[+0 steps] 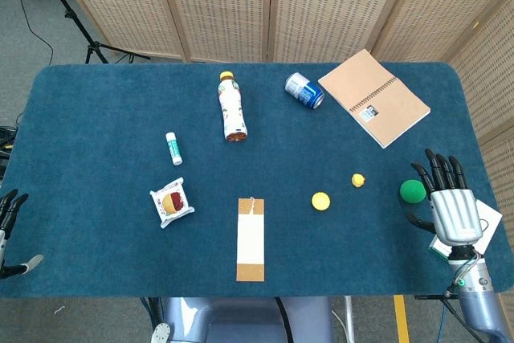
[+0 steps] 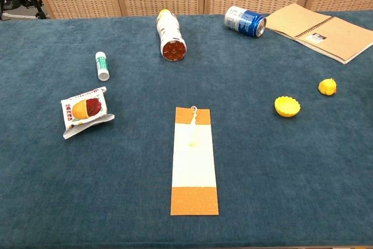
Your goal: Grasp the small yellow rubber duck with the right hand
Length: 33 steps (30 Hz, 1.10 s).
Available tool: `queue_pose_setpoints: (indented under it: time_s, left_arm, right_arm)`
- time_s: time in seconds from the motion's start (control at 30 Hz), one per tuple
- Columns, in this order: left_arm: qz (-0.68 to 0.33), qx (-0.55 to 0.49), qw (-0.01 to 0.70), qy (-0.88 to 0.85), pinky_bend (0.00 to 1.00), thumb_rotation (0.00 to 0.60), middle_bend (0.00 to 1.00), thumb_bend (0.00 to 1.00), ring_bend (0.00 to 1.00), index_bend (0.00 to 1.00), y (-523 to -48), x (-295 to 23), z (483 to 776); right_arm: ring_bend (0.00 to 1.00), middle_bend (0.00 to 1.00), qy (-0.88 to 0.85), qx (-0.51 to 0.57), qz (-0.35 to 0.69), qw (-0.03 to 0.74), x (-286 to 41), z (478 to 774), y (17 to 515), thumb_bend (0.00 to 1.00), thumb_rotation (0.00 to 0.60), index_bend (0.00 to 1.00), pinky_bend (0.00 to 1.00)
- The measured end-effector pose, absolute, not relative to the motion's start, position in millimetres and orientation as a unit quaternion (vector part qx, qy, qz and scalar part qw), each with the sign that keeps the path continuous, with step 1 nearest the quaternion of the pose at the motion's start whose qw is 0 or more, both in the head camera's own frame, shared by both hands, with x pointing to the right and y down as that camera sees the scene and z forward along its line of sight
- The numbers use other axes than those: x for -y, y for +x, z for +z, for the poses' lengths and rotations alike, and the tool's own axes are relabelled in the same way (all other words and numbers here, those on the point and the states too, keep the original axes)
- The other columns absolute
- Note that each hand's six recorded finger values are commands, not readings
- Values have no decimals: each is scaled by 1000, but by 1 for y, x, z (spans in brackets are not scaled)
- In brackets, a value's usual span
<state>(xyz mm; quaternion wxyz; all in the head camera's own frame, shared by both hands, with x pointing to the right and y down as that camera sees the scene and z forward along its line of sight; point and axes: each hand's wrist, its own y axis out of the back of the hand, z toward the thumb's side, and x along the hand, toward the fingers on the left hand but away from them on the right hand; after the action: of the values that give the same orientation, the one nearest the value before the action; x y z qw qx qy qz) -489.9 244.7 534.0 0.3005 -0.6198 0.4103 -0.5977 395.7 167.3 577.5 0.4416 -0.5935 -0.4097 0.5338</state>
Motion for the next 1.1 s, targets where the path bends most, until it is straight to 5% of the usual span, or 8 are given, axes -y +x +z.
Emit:
queue_pose_setpoints:
  time_s: [0.27,0.53,1.1]
  left_arm:
    - [-601,-409,296,-620,0,600,0,0,0,0,-492,-245,536]
    - [-603,-409,293,-620,0,600,0,0,0,0,-492,-244,538]
    - [-618,-406,284,-611,0,600,0,0,0,0,-495,-240,547]
  right_arm:
    - [0,0,-612,398,539,420,-164,586,395,131,600,168,0]
    - [0,0,-657,366,530,392,-141,616,379,280,600,387,0]
    - [0,0,-688,308,567,333,-87,706,352,350,600,391,0]
